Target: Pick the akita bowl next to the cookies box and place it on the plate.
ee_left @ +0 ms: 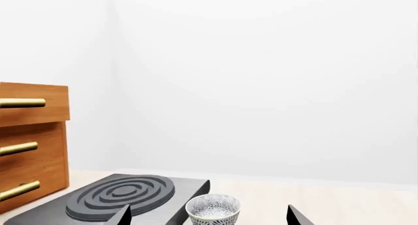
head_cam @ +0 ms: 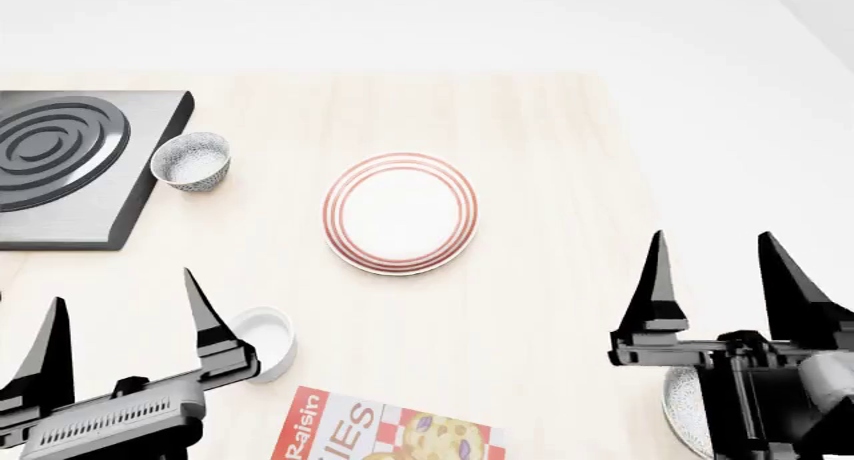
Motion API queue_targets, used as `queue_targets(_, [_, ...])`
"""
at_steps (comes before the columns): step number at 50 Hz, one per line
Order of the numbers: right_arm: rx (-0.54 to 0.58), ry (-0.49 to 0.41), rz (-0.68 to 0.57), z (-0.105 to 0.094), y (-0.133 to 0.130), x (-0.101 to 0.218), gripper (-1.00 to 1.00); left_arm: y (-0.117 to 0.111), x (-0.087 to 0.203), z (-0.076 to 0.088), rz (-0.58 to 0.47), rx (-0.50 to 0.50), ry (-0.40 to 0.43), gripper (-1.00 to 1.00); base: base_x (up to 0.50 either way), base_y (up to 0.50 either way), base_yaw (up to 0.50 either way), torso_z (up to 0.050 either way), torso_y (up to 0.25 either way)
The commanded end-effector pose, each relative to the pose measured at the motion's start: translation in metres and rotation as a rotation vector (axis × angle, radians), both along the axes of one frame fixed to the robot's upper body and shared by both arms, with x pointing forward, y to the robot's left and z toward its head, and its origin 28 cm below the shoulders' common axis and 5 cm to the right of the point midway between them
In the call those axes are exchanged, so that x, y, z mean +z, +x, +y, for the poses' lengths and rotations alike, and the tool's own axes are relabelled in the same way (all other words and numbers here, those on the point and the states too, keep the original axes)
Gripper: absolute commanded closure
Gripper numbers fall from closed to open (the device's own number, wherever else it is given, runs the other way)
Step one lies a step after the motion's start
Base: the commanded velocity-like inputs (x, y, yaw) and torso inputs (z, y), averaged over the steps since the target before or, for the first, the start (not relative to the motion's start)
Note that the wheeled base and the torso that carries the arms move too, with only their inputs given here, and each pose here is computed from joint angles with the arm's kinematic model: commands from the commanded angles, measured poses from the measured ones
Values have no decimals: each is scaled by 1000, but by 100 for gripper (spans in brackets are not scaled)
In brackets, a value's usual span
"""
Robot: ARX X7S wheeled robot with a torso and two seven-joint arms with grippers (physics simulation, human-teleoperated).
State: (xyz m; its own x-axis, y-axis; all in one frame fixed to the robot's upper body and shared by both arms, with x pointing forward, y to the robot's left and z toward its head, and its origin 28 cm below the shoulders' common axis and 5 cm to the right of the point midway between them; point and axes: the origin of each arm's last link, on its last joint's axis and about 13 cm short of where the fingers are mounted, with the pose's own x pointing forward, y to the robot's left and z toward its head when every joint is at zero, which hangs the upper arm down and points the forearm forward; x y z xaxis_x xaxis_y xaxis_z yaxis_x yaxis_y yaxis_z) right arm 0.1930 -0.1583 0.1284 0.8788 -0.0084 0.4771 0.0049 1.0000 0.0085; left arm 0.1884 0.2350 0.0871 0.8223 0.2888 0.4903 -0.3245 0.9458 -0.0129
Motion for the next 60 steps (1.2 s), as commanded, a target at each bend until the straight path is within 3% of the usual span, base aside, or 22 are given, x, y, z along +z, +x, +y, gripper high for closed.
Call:
queue_targets(1, [-139,-117,273,-50,-16,47,-100,-3,2,0,-12,-2,5,-100,0,0,0,0,0])
queue_targets(6, [-210,-233,483,-77,-20,56,-100,-4,5,0,-19,1,7,-100,0,0,0,0,0])
queue_targets(10, [-198,-132,487,-94,-24,78,-100,-4,7,0,-20,-1,7,-100,0,0,0,0,0])
queue_targets(14, [-212,-135,493,-109,-28,93,-100,-5,8,1,-25,3,4,-100,0,0,0,0,0])
queue_targets(15, [-206,-231,492,-112,-31,95,-100,-5,8,1,-25,2,2,-100,0,0,0,0,0])
queue_targets(26, [-175,-178,529,-150,-45,99,-100,-4,7,-1,-19,-11,10,-100,0,0,0,0,0])
queue_targets(33, [-136,16,538,-157,-45,102,-100,-4,6,-1,-14,-14,11,-100,0,0,0,0,0])
queue_targets(34, [-40,16,581,-158,-46,102,-100,-4,6,-1,-14,-15,12,-100,0,0,0,0,0])
queue_targets(37, [46,112,718,-159,-47,101,-100,-4,7,-2,-12,-14,15,-100,0,0,0,0,0])
queue_targets(38, [47,111,693,-159,-47,101,-100,-5,9,-2,-17,-14,22,-100,0,0,0,0,0])
queue_targets(40, [103,210,666,-160,-48,105,-100,-4,9,-2,-18,-13,24,-100,0,0,0,0,0])
queue_targets(43, [51,368,587,-163,-46,110,-100,-4,7,-3,-15,-18,26,-100,0,0,0,0,0])
queue_targets(46, [71,438,625,-160,-46,109,-100,-3,5,-3,-12,-22,27,-100,0,0,0,0,0])
queue_targets(48, [57,435,670,-159,-45,106,-100,-3,5,-3,-14,-21,27,-100,0,0,0,0,0])
queue_targets(50, [47,505,710,-159,-43,102,-100,-2,5,-2,-12,-19,26,-100,0,0,0,0,0])
queue_targets(53, [32,508,739,-157,-41,99,-100,-2,5,-3,-12,-22,29,-100,0,0,0,0,0])
queue_targets(57, [-10,438,828,-154,-40,98,-100,-3,6,-4,-12,-20,35,-100,0,0,0,0,0])
queue_targets(60, [7,418,824,-152,-38,102,-100,-4,7,-5,-11,-22,37,-100,0,0,0,0,0])
